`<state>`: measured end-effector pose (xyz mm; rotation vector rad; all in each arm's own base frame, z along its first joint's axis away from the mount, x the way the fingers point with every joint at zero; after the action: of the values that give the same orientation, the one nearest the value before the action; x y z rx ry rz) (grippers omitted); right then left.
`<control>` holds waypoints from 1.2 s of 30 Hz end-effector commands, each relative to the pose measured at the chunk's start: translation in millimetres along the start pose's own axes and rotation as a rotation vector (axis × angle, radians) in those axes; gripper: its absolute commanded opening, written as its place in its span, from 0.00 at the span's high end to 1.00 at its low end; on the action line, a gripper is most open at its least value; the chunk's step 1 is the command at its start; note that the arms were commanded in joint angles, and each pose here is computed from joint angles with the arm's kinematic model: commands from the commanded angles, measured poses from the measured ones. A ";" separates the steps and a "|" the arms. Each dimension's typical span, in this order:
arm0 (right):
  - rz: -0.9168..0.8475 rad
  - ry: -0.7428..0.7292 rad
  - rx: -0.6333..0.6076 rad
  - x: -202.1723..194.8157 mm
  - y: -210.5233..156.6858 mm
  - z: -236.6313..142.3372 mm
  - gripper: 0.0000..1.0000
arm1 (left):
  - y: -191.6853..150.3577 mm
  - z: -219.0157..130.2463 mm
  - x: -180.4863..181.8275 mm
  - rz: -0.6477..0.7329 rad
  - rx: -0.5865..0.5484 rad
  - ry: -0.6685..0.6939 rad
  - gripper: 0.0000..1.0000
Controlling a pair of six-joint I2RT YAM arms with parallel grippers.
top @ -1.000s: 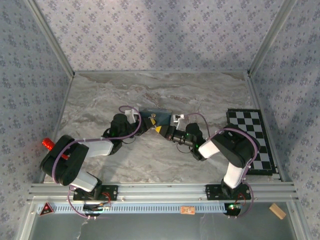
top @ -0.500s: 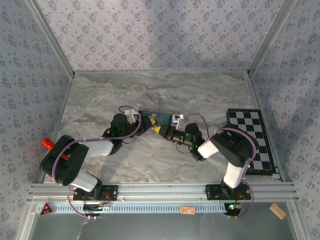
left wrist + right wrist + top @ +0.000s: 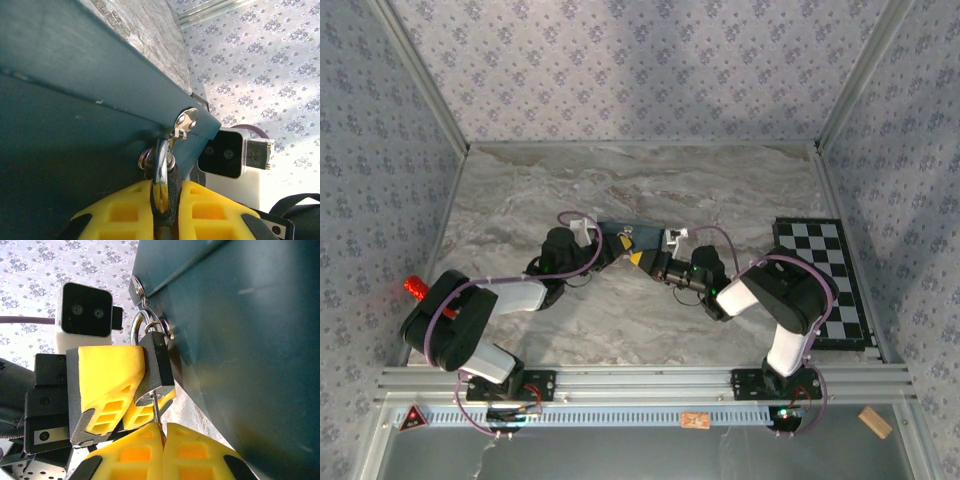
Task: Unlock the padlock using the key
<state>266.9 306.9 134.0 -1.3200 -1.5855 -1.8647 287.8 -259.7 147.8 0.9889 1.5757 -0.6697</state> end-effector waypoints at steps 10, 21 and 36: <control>-0.025 0.044 -0.116 15.0 36.8 -5.6 1.00 | -30.5 -1.2 -16.5 0.092 0.128 -0.072 1.00; -0.018 0.040 -0.134 14.4 41.7 -4.5 1.00 | -30.3 -0.9 -20.5 0.092 0.128 -0.082 1.00; 0.007 0.034 -0.167 13.0 53.1 -12.6 1.00 | -36.7 -2.5 -25.7 0.114 0.144 -0.118 1.00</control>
<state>269.7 297.6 139.5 -1.3301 -1.5407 -1.8363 285.5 -264.6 152.3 0.9990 1.5435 -0.6624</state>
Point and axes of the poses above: each hand's point on the last joint's axis, 136 mm out from that joint toward the fingers, its own z axis out along the fingers, its own x axis along the line the jaws close on, y = z × x, the point moved 2 cm from there along -z, back along the fingers, and after that the axes turned 15 degrees about -z, right-handed, at the moved point
